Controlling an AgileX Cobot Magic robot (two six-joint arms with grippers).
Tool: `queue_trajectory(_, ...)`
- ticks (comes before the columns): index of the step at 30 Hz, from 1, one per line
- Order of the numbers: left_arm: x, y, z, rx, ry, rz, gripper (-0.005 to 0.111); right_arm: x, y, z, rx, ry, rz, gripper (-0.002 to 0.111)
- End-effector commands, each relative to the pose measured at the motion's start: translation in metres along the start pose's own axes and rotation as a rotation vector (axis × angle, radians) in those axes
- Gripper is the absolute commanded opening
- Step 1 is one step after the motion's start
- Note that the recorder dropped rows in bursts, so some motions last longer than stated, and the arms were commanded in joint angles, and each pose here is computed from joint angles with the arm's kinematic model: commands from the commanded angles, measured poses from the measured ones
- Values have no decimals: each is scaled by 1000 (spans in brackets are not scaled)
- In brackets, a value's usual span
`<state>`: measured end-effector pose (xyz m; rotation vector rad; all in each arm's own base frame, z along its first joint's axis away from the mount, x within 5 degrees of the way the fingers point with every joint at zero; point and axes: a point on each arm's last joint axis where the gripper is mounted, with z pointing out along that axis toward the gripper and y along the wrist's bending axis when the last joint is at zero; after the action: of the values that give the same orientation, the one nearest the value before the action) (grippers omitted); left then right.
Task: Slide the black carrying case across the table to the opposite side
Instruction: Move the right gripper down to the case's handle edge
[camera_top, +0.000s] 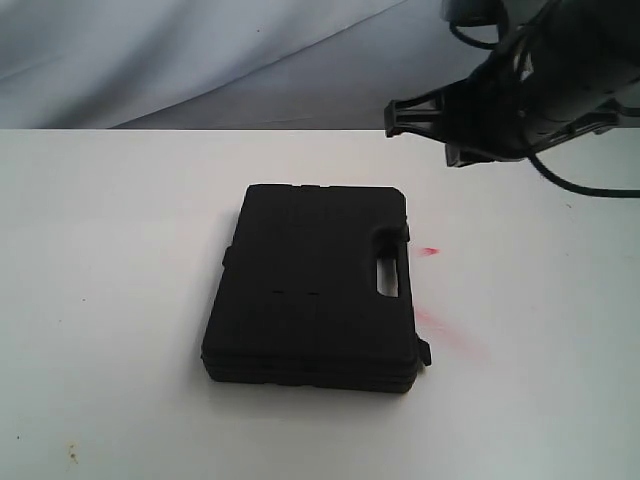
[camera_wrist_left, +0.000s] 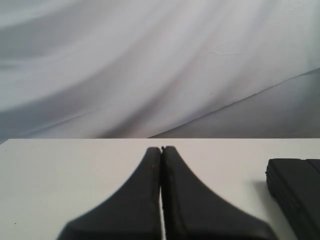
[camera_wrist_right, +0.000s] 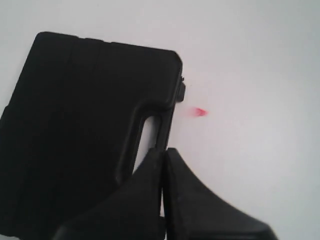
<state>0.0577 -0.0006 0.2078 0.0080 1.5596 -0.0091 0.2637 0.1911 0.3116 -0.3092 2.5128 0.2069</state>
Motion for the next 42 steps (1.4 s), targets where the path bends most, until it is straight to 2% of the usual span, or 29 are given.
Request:
queue_trajectory(1, 0, 0, 0, 1, -7, -9, 0, -8, 14, 13, -45, 87, 14, 0)
queue_trajectory(9, 0, 0, 0, 1, -7, -9, 0, -20, 19, 46, 16, 225, -2, 0)
queue_trajectory(17, 0, 0, 0, 1, -7, -9, 0, -23, 8, 80, 12, 331, 99, 0)
queue_trajectory(26, 0, 0, 0, 1, -7, -9, 0, -23, -5, 114, 30, 357, 110, 0)
queue_trajectory(42, 0, 0, 0, 1, -7, -9, 0, -34, 4, 154, 27, 431, 106, 0)
